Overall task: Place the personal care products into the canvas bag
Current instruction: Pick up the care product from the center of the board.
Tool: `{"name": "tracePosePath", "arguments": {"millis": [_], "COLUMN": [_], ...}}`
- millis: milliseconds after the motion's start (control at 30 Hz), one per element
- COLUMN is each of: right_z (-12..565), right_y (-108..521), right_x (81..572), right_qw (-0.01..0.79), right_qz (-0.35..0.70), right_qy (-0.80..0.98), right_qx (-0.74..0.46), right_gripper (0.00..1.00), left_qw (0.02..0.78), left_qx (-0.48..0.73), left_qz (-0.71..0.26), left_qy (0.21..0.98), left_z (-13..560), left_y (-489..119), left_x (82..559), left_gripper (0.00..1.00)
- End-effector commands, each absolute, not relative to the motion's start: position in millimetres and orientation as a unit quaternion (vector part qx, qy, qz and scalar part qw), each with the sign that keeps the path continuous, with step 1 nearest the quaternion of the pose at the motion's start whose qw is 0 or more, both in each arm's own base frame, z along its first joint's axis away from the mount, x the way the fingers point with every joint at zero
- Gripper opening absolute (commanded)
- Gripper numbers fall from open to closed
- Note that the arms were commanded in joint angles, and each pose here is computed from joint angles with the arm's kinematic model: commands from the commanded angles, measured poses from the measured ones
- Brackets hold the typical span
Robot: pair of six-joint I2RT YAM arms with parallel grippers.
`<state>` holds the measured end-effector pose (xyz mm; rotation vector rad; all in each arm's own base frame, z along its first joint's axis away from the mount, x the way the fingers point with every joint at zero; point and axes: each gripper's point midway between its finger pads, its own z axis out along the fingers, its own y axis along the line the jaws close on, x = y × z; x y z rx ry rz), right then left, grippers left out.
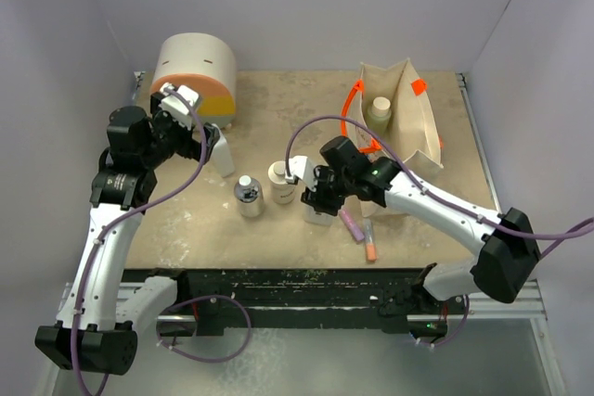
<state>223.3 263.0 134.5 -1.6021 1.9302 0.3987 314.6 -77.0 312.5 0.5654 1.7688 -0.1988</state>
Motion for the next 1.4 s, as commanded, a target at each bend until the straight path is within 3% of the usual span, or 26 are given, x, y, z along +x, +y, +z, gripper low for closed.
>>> {"name": "tracePosePath", "arguments": {"millis": [0, 700, 1367], "right_z": [202.3, 263.7, 331.2], "right_y": [278.3, 259.3, 239.1], "right_x": [251.6, 241.2, 261.9], "right_qw": [0.39, 0.423, 0.485], "right_qz": [0.16, 0.16, 0.103], "right_qy": [0.668, 0.634, 0.634], "right_qx": [-0.613, -0.627, -0.593], "right_gripper": [0.0, 0.0, 0.0], "left_qw": [0.618, 0.598, 0.597], "left_qx": [0.246, 0.255, 0.269], "left_qz": [-0.085, -0.088, -0.07], "left_qy": [0.742, 0.755, 0.753], "left_z": [337.1, 324.4, 319.6], "left_y": [-77.8, -78.8, -75.7], "left_x": [314.7, 316.4, 321.5], "left_gripper": [0.99, 0.99, 0.99]}}
